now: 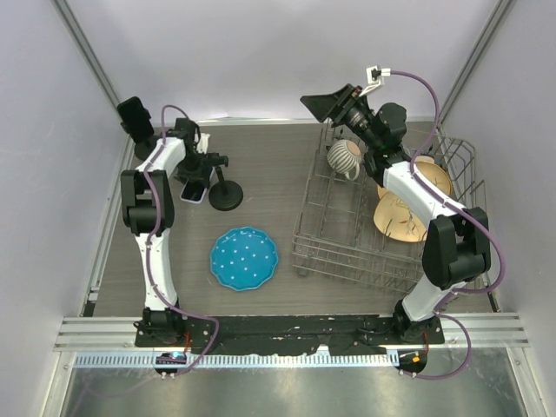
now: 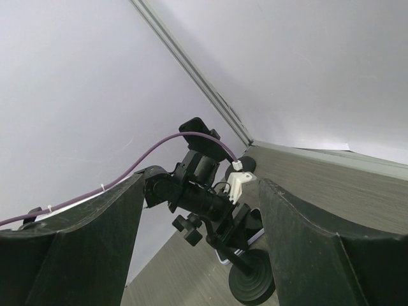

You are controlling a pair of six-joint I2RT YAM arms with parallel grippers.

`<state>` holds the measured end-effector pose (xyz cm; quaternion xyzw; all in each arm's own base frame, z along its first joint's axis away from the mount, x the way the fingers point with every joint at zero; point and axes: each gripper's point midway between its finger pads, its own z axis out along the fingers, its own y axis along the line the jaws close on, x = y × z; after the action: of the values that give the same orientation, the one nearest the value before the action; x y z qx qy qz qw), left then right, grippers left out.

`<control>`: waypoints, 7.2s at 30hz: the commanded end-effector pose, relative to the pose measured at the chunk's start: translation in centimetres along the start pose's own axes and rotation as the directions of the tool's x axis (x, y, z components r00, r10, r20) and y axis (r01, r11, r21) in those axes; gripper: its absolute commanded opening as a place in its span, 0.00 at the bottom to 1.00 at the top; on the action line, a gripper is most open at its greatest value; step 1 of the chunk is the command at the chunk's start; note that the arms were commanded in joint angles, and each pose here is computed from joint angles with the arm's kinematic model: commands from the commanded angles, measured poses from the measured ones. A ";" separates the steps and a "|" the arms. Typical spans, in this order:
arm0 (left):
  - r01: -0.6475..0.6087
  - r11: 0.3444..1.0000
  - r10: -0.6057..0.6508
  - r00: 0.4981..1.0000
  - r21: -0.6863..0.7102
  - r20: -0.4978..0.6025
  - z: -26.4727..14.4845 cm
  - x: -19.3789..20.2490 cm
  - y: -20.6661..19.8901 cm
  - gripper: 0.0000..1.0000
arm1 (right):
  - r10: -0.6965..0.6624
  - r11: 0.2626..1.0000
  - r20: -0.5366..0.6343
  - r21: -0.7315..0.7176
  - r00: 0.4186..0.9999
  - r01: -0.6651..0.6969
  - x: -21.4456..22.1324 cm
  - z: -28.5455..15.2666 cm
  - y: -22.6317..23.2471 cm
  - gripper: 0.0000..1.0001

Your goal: Place the phone on the phone stand

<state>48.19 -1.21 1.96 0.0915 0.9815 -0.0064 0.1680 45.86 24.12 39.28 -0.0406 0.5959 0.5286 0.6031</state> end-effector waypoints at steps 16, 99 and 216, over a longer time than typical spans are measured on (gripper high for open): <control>0.399 0.880 -0.334 0.905 -0.255 0.263 -11.2 0.2 4.3 0.00 | -0.035 0.996 -0.044 0.083 0.998 0.039 0.8 2.6 -0.4 0.71; 0.955 -0.071 -0.992 -0.038 -0.287 0.118 -9.9 8.5 3.4 1.00 | -0.162 0.971 -0.066 0.168 0.985 0.171 2.2 3.6 5.7 0.60; 0.752 0.009 -0.941 0.229 0.659 -0.248 -38.9 8.5 -18.2 0.79 | -0.731 0.514 0.342 -0.293 0.590 0.806 12.5 -4.1 25.4 0.01</control>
<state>23.90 -15.10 39.31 -0.3875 0.6964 -0.5091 0.3250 25.46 41.79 34.90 -0.4070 0.4574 0.3437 0.7120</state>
